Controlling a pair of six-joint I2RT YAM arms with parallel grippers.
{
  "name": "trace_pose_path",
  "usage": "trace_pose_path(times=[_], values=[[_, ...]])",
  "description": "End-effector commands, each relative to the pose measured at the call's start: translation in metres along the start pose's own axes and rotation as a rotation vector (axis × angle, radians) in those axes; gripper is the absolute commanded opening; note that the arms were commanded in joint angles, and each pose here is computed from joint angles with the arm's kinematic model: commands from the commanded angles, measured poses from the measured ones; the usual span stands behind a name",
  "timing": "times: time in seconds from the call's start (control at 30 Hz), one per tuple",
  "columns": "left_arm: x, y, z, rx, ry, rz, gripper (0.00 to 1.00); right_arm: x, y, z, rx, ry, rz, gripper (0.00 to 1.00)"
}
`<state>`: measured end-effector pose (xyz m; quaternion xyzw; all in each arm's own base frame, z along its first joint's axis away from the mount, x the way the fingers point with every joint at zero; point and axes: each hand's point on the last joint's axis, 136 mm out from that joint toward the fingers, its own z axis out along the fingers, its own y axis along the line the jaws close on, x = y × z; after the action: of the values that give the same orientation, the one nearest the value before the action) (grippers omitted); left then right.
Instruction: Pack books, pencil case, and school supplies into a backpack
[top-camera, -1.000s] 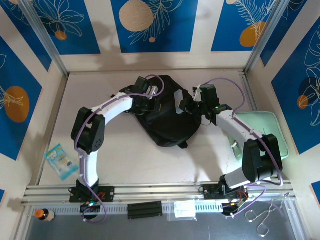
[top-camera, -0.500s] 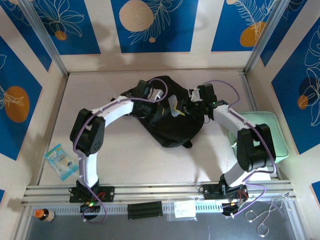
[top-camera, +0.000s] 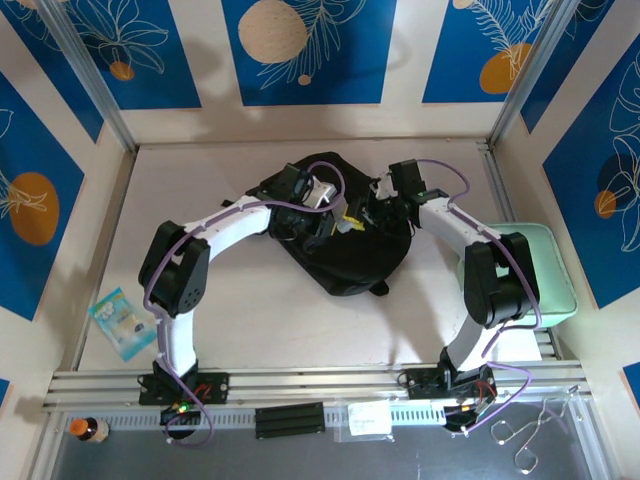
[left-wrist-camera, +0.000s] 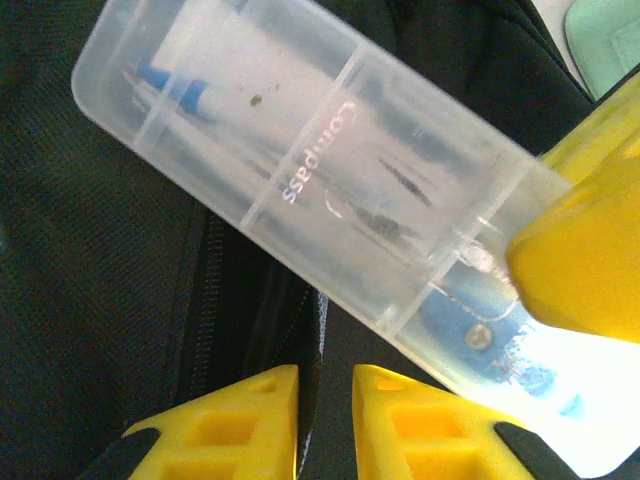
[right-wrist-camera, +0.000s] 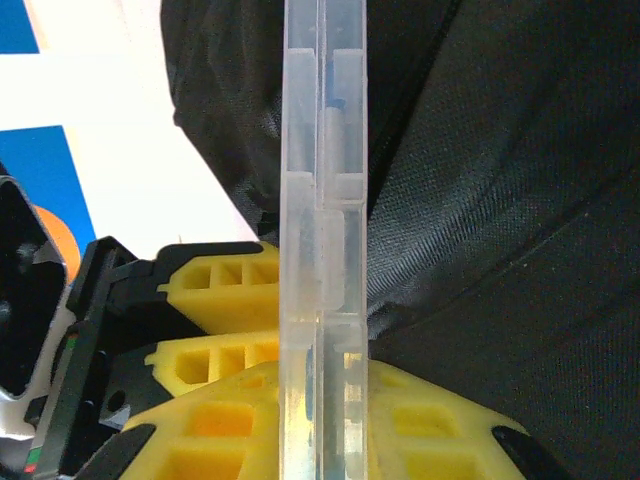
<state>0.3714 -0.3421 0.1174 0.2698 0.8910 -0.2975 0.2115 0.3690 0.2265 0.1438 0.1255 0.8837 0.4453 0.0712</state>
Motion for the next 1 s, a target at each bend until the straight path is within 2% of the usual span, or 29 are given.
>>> trace_pose_path(times=[0.0,0.1,0.2,0.33,0.57,0.77,0.97], values=[[0.005,-0.02,-0.007,0.052,0.011,0.065,0.19,0.018,-0.006,-0.01,0.012,0.049,0.046,0.1],[0.006,-0.019,-0.009,0.036,0.011,0.081,0.19,0.028,-0.02,-0.013,0.035,0.066,0.086,0.1],[0.003,-0.003,-0.011,-0.059,0.008,0.054,0.2,0.038,-0.032,-0.017,0.056,0.074,0.125,0.09],[0.0,0.009,-0.008,-0.115,0.004,0.008,0.24,0.05,-0.05,-0.018,0.082,0.072,0.164,0.09],[-0.013,0.029,-0.009,-0.237,-0.037,-0.084,0.31,0.05,-0.074,-0.005,0.094,0.073,0.222,0.09],[-0.02,0.035,-0.011,-0.28,-0.053,-0.126,0.33,0.034,-0.055,0.002,-0.044,0.067,0.151,0.09],[-0.019,0.039,-0.015,-0.306,-0.056,-0.138,0.33,0.008,-0.045,0.008,-0.108,0.057,0.143,0.09]])
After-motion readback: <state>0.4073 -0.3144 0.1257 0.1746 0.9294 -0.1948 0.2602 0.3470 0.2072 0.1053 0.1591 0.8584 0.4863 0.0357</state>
